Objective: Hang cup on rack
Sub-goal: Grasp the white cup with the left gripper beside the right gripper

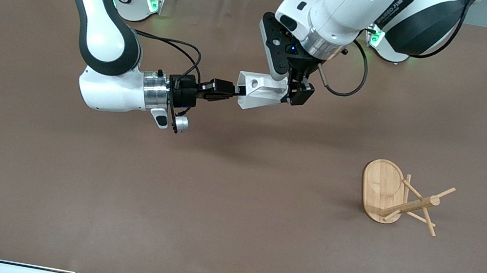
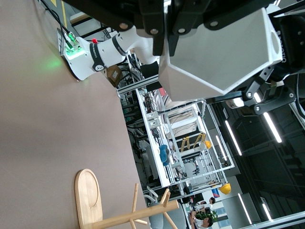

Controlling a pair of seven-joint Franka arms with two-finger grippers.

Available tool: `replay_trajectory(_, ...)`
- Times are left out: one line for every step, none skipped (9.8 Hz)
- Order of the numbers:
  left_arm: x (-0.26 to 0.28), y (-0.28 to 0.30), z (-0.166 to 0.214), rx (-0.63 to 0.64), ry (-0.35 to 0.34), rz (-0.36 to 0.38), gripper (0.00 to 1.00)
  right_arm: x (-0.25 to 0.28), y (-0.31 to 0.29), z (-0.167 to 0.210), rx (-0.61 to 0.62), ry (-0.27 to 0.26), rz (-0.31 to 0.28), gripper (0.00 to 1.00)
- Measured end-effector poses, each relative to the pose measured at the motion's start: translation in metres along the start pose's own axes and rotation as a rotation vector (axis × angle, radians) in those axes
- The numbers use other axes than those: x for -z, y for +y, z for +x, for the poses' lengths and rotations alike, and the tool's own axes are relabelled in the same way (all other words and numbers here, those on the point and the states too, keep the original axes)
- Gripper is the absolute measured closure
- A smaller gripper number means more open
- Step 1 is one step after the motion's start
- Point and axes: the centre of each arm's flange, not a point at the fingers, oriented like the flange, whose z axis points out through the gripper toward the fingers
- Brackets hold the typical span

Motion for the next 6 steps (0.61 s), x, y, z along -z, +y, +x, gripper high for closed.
replay_trajectory(-0.005,0.0,0.001,-0.003,-0.005,-0.006,0.0,0.0,0.0,0.0,0.0,-0.001,0.0,0.96)
replay_trajectory(-0.009,-0.001,0.002,-0.006,-0.011,-0.008,0.0,-0.001,0.001,0.0,-0.002,-0.002,0.0,0.96)
replay_trajectory(-0.013,-0.002,0.002,-0.01,-0.012,-0.011,0.0,-0.001,0.002,-0.001,-0.002,-0.002,-0.001,0.96)
replay_trajectory(-0.016,-0.004,0.004,-0.018,-0.002,-0.01,0.0,-0.001,0.002,-0.001,-0.002,-0.002,-0.001,0.96)
replay_trajectory(-0.017,-0.006,0.005,-0.02,0.009,-0.007,0.0,-0.001,0.002,-0.001,-0.001,-0.002,-0.001,0.96)
replay_trajectory(-0.02,-0.007,0.006,-0.02,0.013,-0.009,0.02,-0.001,0.002,-0.001,-0.001,-0.002,-0.001,0.96)
